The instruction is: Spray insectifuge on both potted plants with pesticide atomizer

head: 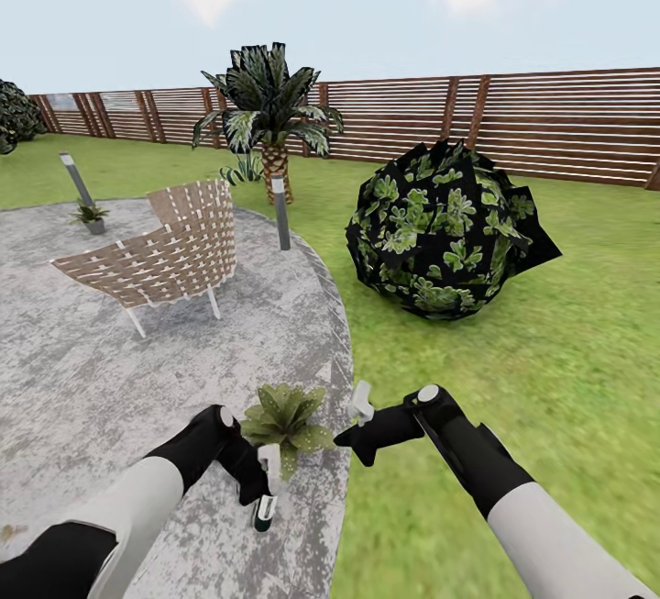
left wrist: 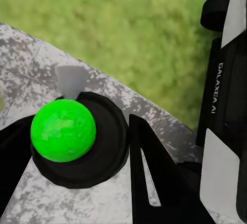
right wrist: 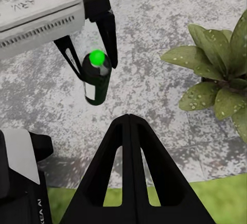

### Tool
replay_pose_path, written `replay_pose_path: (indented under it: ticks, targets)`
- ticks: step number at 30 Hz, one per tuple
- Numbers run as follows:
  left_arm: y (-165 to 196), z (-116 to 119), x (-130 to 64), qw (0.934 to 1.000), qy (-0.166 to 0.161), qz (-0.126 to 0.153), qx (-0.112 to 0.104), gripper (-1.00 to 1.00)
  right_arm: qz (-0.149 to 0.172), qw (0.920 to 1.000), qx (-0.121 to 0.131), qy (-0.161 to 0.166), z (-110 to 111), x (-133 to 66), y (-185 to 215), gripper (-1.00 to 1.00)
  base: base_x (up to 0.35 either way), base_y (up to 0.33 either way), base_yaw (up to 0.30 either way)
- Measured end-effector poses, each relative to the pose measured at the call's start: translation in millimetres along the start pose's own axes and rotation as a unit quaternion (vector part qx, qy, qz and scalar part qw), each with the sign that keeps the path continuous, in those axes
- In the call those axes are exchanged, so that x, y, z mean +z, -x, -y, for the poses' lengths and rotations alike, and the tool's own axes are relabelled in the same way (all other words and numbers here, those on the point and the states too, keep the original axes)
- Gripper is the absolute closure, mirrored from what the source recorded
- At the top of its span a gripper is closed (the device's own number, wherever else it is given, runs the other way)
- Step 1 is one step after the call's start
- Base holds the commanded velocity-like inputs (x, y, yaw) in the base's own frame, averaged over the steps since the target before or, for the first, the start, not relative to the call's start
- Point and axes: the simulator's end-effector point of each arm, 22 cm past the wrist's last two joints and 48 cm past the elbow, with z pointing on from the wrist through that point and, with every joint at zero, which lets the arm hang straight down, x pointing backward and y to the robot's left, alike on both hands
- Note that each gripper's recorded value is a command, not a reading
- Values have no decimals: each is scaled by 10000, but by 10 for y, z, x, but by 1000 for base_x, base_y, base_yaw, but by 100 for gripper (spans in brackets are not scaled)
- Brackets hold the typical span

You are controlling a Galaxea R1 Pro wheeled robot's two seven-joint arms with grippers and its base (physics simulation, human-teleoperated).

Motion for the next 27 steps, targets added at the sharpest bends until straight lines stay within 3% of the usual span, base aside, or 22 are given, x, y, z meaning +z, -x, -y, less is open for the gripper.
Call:
replay_pose_path:
  ticks: [7,23,27]
  targets:
    - [411,26,32,9993,38,229,285,100,-1,10000,-2,-2,0,1,1,100,0,0,0]
    - [866,192,146,9973,-93,487,541,100,-10,10000,6,-23,17,-11,-15,100,0,0,0]
    - [1014,194,43,9957,-112,583,711,100,-12,10000,9,-24,19,-12,-17,100,0,0,0]
